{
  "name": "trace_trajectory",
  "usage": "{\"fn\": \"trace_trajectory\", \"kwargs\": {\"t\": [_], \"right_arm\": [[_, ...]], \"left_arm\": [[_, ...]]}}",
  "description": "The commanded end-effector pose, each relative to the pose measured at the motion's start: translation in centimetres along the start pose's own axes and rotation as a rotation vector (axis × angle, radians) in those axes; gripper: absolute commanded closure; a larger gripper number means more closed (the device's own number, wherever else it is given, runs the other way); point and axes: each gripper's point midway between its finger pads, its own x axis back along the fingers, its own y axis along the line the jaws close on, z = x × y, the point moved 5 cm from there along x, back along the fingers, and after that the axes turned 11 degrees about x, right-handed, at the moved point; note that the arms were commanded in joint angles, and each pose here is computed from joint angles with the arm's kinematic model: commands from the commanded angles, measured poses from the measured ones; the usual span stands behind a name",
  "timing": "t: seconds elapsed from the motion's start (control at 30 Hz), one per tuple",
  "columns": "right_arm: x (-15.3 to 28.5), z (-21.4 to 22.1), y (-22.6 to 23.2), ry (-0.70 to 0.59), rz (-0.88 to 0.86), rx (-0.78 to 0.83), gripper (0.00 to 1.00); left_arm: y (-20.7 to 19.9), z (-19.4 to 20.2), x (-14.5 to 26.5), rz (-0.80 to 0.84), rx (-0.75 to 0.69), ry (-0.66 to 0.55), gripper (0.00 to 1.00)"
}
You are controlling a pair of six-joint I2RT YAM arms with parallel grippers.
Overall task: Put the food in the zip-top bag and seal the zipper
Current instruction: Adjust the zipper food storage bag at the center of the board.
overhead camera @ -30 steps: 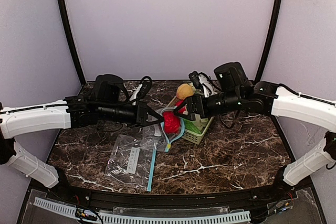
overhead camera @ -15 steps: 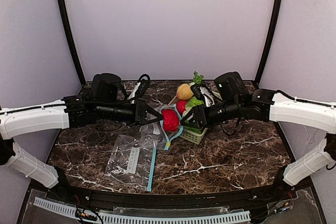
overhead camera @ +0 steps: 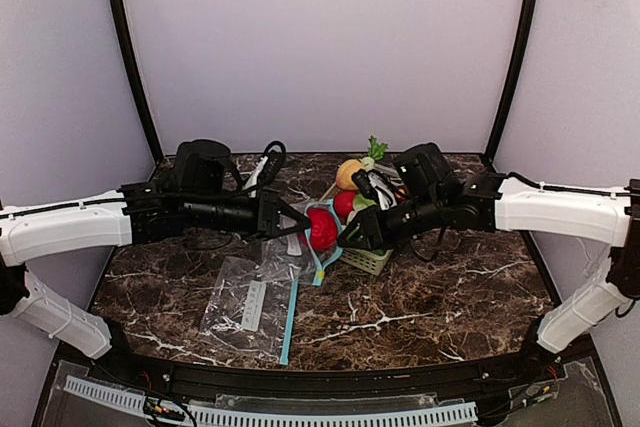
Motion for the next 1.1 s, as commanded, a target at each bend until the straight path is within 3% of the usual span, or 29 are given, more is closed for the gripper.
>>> {"fn": "trace_trajectory", "kwargs": {"t": [0.0, 0.57, 0.63, 0.7, 0.8, 0.9, 1.07], "right_arm": [[-0.2, -1.1, 0.5, -0.017, -0.025, 0.003, 0.62], [-1.3, -1.5, -0.2, 0.006, -0.007, -0.036, 0.69], [-1.3, -1.6, -0.1, 0.001, -0.008, -0.031, 0.74], [-1.1, -1.9, 0.1, -0.011, -0.014, -0.025, 0.86], [-0.4, -2.4, 0.4, -0.036, -0.009, -0.019, 1.00], [0.6, -3.2, 1.0, -0.069, -0.006, -0.003, 1.00], [0.9, -3.5, 1.6, -0.067, -0.037, 0.001, 1.00]], "left_arm": [[-0.8, -0.3, 0.9, 0.035, -0.020, -0.026, 0.99], [-1.0, -0.6, 2.1, 0.031, -0.035, -0.067, 0.99], [-1.0, -0.6, 2.1, 0.032, -0.035, -0.066, 0.99], [-0.7, -0.5, 2.0, 0.021, -0.031, -0.062, 0.99], [0.8, -0.3, 1.9, -0.074, -0.047, -0.054, 0.99], [3.5, -0.4, 2.2, -0.262, -0.079, -0.063, 0.99], [5.5, -0.5, 1.8, -0.387, -0.112, -0.059, 0.99]]}}
